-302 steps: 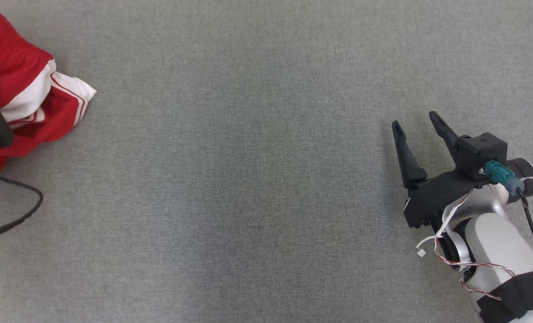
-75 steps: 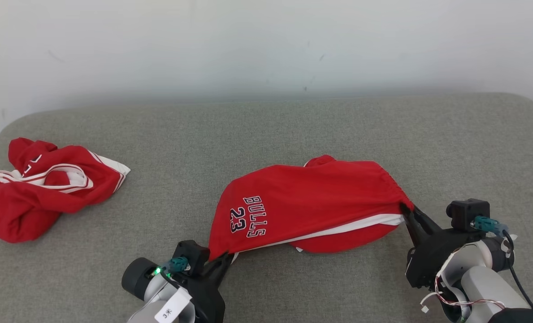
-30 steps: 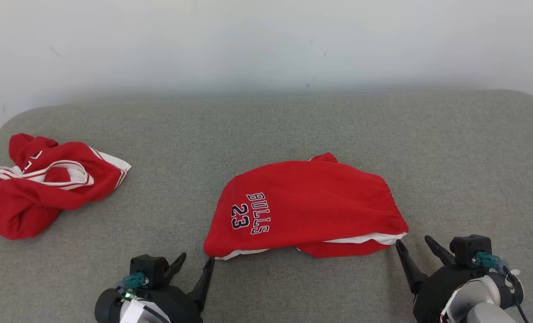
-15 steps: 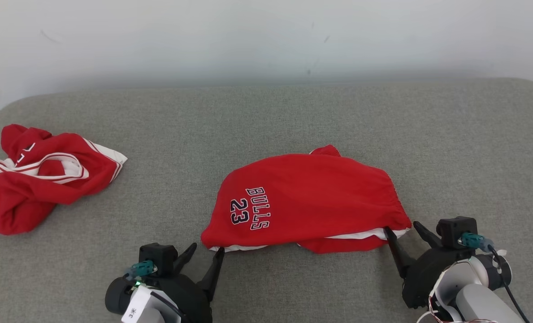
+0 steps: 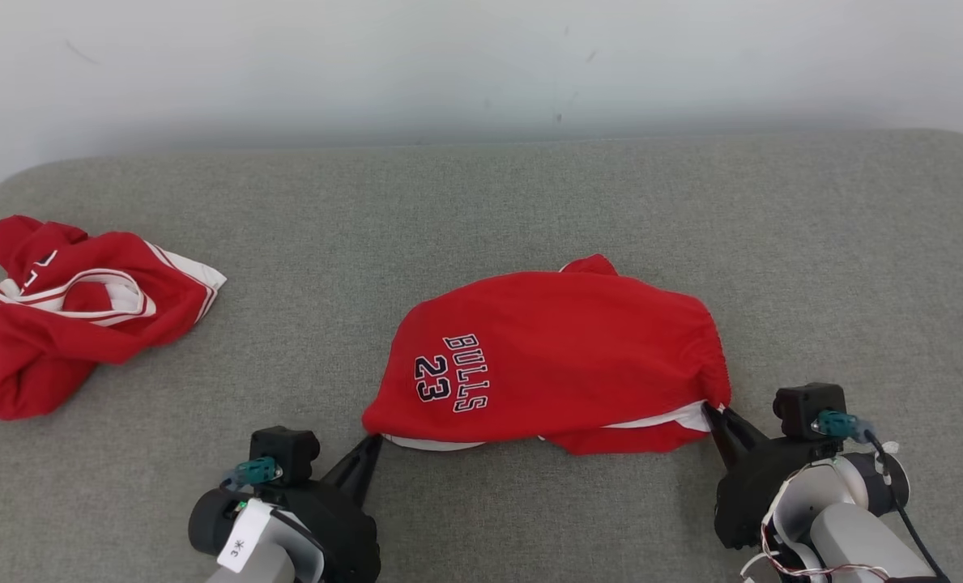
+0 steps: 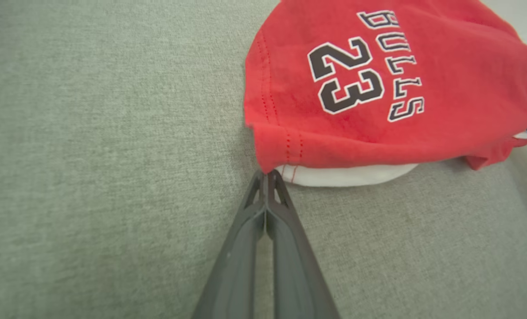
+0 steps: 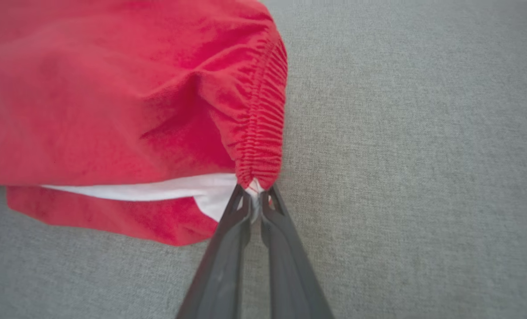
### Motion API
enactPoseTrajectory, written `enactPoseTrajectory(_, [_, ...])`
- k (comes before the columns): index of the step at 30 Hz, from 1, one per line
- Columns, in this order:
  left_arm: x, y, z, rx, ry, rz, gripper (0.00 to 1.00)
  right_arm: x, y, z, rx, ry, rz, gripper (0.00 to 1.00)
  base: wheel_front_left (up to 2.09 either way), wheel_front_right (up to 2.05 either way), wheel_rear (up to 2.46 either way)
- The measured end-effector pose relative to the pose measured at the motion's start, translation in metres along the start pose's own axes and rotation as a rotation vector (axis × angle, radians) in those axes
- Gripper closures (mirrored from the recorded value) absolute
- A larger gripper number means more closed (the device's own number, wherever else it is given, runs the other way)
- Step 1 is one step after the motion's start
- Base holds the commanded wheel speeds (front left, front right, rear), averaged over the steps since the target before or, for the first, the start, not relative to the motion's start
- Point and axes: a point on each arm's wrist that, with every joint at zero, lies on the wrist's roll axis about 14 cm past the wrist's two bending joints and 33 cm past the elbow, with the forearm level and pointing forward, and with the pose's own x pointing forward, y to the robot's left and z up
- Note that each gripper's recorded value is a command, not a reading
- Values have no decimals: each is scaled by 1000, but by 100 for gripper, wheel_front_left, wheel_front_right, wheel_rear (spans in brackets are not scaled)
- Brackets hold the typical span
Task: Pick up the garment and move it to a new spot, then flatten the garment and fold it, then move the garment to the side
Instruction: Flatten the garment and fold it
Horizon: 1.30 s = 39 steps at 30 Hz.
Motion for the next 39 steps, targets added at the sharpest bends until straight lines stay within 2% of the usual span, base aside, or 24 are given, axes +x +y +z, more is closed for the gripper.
enactPoseTrajectory(7, [-7, 15, 13, 15, -41, 27, 100, -3, -6, 27, 100, -102, 1, 100, 0, 0, 0])
enactPoseTrajectory(14, [-13, 16, 33, 51, -99, 19, 100, -9, -12, 45, 76, -152, 18, 100, 0, 0, 0])
enactPoseTrajectory(20, [-21, 8, 34, 56, -119, -1, 100, -13, 11, 35, 96, -94, 110, 100, 0, 0, 0])
enactPoseTrajectory(23, [-21, 10, 40, 70, -131, -13, 100, -10, 16, 33, 61, -40, 138, 100, 0, 0, 0])
enactPoseTrajectory(25, [-18, 14, 50, 67, -134, -18, 100, -4, 22, 43, 45, -18, 163, 100, 0, 0, 0])
enactPoseTrajectory(29, [-5, 38, 97, 77, -165, 9, 100, 15, 42, 90, 72, -2, 239, 100, 0, 0, 0])
enactPoseTrajectory(30, [3, 48, 131, 79, -196, 13, 100, 25, 50, 107, 56, 35, 265, 100, 0, 0, 0])
enactPoseTrajectory(33, [17, 50, 183, 60, -230, -15, 100, 41, 59, 148, 63, 54, 294, 100, 0, 0, 0])
enactPoseTrajectory(34, [29, 59, 242, 112, -269, -4, 100, 52, 57, 220, 43, -38, 288, 100, 0, 0, 0])
enactPoseTrajectory(39, [26, 55, 367, 164, -557, -13, 100, 43, 38, 354, 70, -387, 213, 100, 0, 0, 0])
